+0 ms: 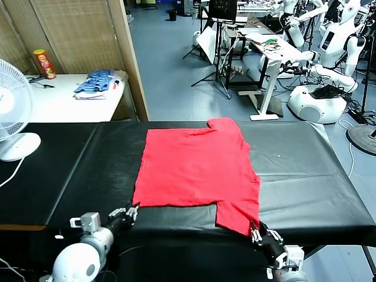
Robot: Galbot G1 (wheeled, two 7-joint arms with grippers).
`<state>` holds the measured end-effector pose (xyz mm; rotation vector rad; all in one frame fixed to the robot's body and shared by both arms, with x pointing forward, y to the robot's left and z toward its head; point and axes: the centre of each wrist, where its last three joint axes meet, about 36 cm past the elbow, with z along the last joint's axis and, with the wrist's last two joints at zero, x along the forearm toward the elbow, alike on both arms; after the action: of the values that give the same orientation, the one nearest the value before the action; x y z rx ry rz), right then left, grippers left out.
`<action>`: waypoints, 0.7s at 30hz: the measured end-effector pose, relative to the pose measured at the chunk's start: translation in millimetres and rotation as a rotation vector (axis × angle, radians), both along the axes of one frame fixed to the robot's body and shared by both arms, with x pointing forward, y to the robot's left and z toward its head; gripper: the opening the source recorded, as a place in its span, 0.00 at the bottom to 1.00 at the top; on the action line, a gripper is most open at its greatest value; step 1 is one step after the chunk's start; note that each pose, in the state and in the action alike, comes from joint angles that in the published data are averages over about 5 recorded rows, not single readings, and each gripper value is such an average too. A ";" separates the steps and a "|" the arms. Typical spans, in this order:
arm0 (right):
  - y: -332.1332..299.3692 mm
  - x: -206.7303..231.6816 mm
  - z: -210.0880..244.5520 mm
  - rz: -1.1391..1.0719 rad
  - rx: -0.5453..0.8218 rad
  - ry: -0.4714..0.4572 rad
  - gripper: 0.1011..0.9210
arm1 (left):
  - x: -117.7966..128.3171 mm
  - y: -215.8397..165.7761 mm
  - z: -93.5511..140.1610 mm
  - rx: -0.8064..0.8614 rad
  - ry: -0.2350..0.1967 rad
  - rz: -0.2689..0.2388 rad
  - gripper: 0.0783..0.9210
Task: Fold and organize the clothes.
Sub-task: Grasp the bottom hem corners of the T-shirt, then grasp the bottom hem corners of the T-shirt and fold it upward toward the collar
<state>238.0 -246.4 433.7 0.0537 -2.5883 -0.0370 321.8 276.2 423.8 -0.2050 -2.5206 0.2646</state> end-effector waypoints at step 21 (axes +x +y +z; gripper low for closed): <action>-24.5 113.6 -5.8 0.052 0.048 -0.328 0.02 | 19.5 -9.5 33.9 -0.065 -0.204 0.027 0.06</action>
<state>351.5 -270.9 427.9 0.1569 -2.9119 -0.0768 341.3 266.7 457.7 -0.2349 -2.7206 0.3526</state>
